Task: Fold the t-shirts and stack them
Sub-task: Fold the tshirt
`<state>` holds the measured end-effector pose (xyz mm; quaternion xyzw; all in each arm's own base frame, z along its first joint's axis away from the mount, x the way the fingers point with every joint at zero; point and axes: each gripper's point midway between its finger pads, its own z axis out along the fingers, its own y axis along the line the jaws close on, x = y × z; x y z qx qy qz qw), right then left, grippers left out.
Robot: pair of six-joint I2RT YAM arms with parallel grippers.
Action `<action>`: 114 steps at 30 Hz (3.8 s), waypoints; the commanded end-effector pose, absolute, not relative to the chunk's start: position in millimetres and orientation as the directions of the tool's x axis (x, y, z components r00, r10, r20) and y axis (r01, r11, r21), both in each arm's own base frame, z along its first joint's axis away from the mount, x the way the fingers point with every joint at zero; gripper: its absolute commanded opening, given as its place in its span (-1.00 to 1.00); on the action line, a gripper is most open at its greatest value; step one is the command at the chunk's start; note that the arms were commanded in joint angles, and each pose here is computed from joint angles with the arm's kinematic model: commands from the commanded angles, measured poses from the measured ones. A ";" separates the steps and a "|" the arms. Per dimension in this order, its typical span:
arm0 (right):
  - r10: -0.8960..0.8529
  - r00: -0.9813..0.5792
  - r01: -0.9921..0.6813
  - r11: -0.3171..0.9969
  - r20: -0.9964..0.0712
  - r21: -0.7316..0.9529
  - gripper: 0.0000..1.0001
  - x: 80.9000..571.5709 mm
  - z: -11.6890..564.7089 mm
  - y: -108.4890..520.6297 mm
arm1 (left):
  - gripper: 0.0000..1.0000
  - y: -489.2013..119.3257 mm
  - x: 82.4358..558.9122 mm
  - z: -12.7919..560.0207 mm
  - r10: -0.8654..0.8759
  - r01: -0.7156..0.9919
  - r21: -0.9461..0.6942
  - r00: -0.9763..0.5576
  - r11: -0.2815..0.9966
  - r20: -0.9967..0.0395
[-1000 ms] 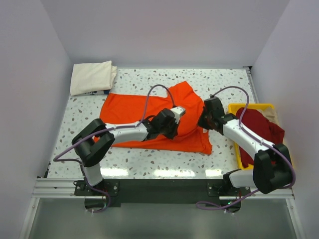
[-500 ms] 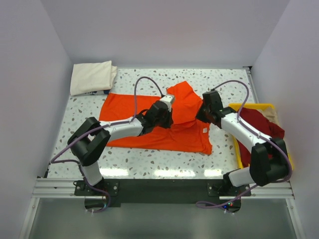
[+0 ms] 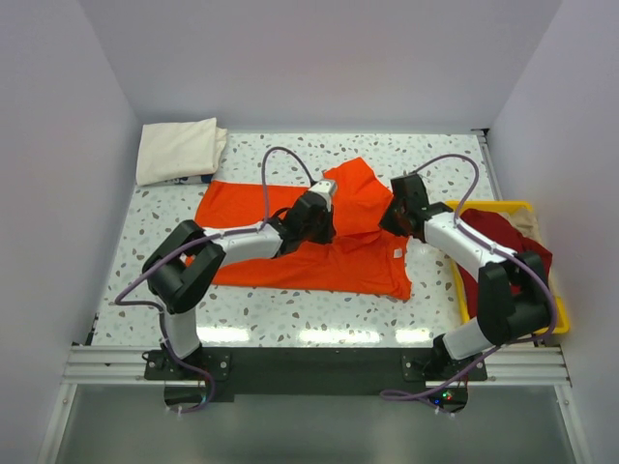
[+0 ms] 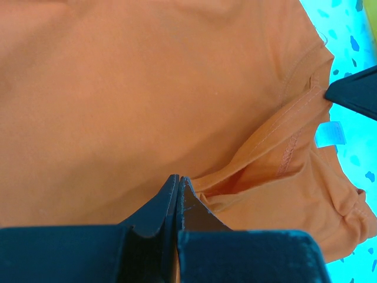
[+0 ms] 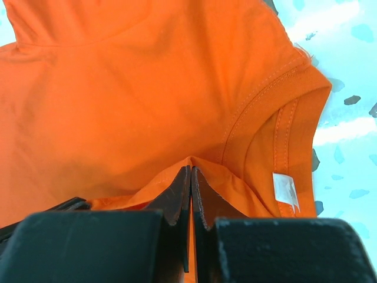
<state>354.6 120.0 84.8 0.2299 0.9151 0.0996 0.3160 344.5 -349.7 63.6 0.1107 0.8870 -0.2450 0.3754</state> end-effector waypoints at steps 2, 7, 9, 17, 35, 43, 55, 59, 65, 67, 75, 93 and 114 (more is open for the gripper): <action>0.515 -0.616 0.357 0.857 -0.596 0.371 -1.00 377.0 110.9 117.9 | -1.00 -363.0 362.7 88.6 -0.055 0.383 -0.396 -0.657 0.835 -0.752; 0.510 -0.640 0.350 0.860 -0.575 0.373 -1.00 374.0 102.5 122.0 | -0.61 -319.1 371.4 98.5 -0.135 0.210 -0.361 -0.670 0.909 -0.730; 0.512 -0.649 0.345 0.857 -0.562 0.383 -1.00 370.1 97.6 124.3 | -0.51 -273.3 370.1 92.7 -0.171 0.042 -0.272 -0.682 0.961 -0.711; 0.500 -0.689 0.311 0.858 -0.524 0.409 -1.00 361.5 90.3 134.5 | -0.34 -75.5 332.1 108.7 -0.463 -0.569 -0.080 -0.571 0.819 -0.678; 0.494 -0.702 0.278 0.853 -0.513 0.442 -1.00 365.6 92.1 144.0 | -0.14 18.4 330.1 54.1 -0.710 -0.810 -0.040 -0.488 0.586 -0.508; 0.488 -0.707 0.275 0.856 -0.512 0.438 -1.00 363.5 90.5 143.4 | -0.17 20.2 324.6 28.9 -0.742 -0.827 -0.038 -0.483 0.561 -0.465; 0.484 -0.707 0.272 0.859 -0.515 0.434 -1.00 362.2 90.7 142.5 | -0.38 29.1 326.3 21.3 -0.746 -0.839 -0.014 -0.477 0.545 -0.464; 0.483 -0.704 0.271 0.860 -0.520 0.432 -1.00 360.8 93.4 141.0 | -0.48 29.0 325.3 25.3 -0.747 -0.835 -0.030 -0.475 0.550 -0.465; 0.486 -0.696 0.273 0.860 -0.528 0.432 -1.00 358.2 96.1 138.5 | -0.64 29.1 324.1 40.1 -0.740 -0.823 -0.065 -0.469 0.564 -0.482; 0.489 -0.690 0.277 0.859 -0.533 0.429 -1.00 357.6 97.7 136.7 | -0.70 29.0 323.3 41.5 -0.738 -0.819 -0.069 -0.472 0.569 -0.482; 0.493 -0.664 0.289 0.863 -0.562 0.415 -1.00 353.4 108.7 127.7 | -0.97 25.7 319.2 41.7 -0.741 -0.808 -0.089 -0.483 0.582 -0.467; 0.521 -0.598 0.336 0.853 -0.609 0.399 -1.00 355.8 130.5 97.2 | -1.00 39.4 320.8 55.6 -0.743 -0.799 -0.131 -0.467 0.587 -0.479; 0.544 -0.559 0.371 0.839 -0.626 0.398 -1.00 369.0 145.6 79.4 | -1.00 36.5 345.5 59.3 -0.747 -0.783 -0.167 -0.470 0.599 -0.471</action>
